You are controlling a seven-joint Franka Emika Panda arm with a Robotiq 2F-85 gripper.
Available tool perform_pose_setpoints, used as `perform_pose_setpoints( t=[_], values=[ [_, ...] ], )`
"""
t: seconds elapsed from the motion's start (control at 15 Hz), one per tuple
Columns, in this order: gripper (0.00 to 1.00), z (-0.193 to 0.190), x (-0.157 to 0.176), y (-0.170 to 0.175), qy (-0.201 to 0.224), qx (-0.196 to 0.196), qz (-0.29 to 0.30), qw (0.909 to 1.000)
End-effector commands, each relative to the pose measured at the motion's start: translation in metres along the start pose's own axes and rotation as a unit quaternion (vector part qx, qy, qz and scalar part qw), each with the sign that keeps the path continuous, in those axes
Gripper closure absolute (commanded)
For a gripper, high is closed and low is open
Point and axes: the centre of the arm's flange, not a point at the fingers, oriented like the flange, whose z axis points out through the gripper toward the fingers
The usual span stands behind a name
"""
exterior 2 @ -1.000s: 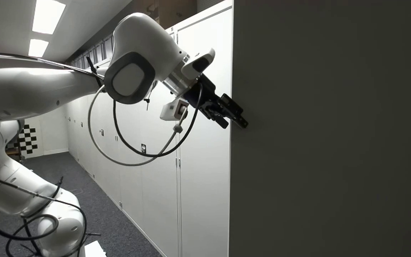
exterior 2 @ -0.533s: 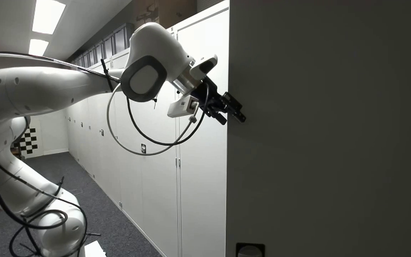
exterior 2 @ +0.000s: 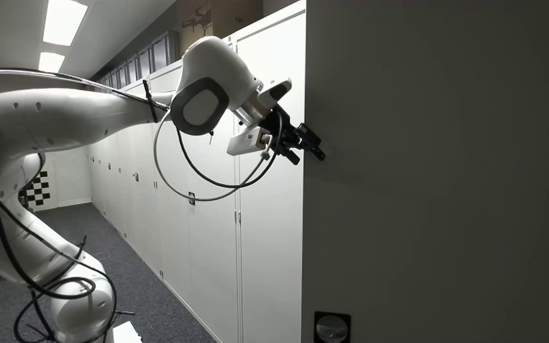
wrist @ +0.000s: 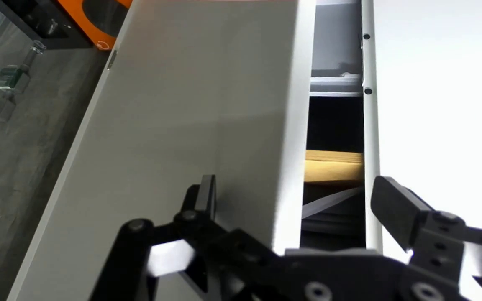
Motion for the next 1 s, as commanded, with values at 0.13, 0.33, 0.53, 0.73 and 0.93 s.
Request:
perform_pose_setpoints(
  t=[0.13, 0.33, 0.53, 0.73, 0.93],
  values=[
    [0.00, 0.010, 0.016, -0.017, 0.019, 0.015, -0.022, 0.9995],
    [0.00, 0.016, 0.021, -0.026, 0.020, 0.025, -0.026, 0.9992],
    [0.00, 0.024, 0.027, -0.037, 0.020, 0.036, -0.029, 0.9987],
    [0.00, 0.034, 0.033, -0.046, 0.019, 0.051, -0.029, 0.9981],
    [0.00, 0.047, 0.040, -0.056, 0.017, 0.069, -0.029, 0.9971]
  ],
)
